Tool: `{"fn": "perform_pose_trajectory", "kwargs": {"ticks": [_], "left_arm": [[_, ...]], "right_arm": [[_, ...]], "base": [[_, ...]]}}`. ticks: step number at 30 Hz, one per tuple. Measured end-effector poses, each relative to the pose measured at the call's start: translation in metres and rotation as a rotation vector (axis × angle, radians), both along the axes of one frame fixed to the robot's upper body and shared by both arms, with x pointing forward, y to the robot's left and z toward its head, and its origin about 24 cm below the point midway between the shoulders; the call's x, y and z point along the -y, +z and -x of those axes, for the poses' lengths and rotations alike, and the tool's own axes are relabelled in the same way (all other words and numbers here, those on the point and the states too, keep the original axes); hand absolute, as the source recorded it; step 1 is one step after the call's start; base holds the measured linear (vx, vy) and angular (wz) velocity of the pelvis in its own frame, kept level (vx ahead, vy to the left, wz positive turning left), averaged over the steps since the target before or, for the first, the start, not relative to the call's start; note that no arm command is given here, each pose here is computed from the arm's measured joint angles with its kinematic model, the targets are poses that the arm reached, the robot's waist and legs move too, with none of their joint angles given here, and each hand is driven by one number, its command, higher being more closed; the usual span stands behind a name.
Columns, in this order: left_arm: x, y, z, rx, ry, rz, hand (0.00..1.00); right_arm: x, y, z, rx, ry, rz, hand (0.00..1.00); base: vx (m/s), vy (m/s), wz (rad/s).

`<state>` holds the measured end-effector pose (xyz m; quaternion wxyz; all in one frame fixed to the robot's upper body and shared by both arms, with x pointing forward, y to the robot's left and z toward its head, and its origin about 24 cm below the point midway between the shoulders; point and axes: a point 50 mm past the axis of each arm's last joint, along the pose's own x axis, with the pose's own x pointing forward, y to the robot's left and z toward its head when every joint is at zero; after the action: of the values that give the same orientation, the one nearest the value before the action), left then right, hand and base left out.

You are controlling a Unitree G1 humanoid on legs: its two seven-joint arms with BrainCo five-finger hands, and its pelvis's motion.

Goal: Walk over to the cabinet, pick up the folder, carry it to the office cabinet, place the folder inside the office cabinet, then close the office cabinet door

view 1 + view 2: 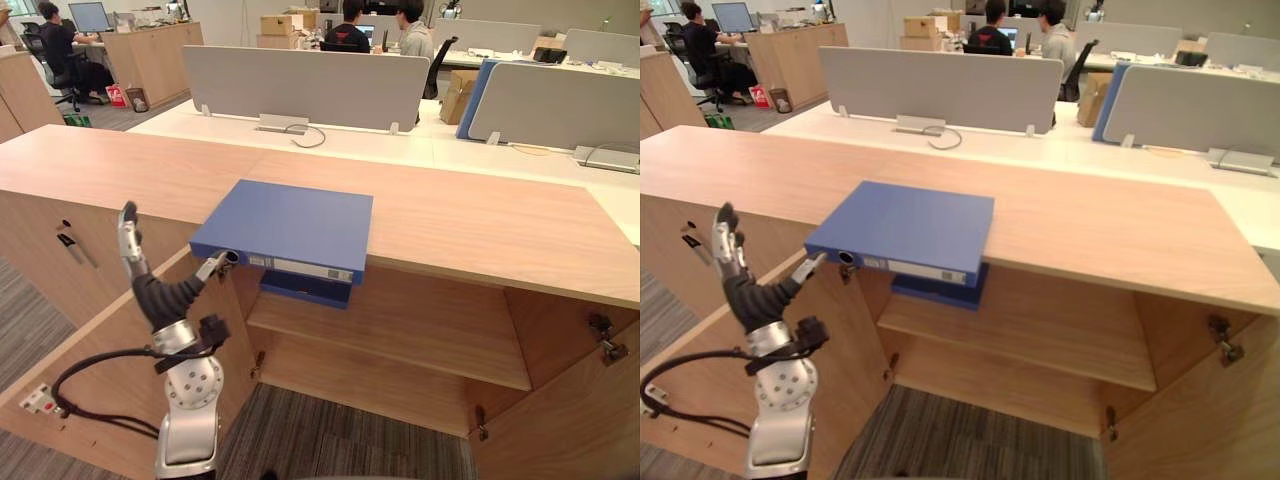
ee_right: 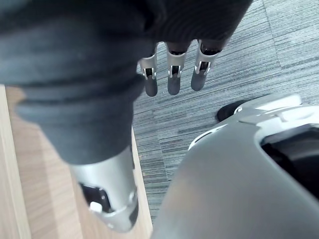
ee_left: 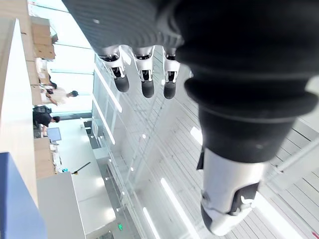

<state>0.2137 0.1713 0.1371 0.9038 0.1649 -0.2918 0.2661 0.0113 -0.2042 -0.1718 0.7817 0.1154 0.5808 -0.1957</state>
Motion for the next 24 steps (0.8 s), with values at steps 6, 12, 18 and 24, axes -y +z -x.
{"fn": "perform_pose_trajectory", "kwargs": {"ticks": [6,12,18,24], "left_arm": [[0.021,-0.005,-0.019,-0.055,-0.009,-0.336,0.00],[0.015,-0.028,-0.030,-0.171,0.030,-0.558,0.00],[0.006,-0.031,-0.031,-0.191,0.062,-0.655,0.00],[-0.002,-0.038,-0.034,-0.232,0.087,-0.732,0.00]], "right_arm": [[-0.004,-0.001,-0.006,-0.003,0.035,-0.006,0.00],[-0.008,-0.002,-0.011,0.010,0.037,-0.013,0.00],[-0.008,-0.002,-0.012,0.014,0.037,-0.012,0.00],[-0.009,-0.002,-0.013,0.021,0.037,-0.013,0.00]], "base": [[-0.01,0.009,-0.03],[0.00,0.001,-0.01],[0.00,0.000,0.00],[0.00,0.000,0.00]]}}
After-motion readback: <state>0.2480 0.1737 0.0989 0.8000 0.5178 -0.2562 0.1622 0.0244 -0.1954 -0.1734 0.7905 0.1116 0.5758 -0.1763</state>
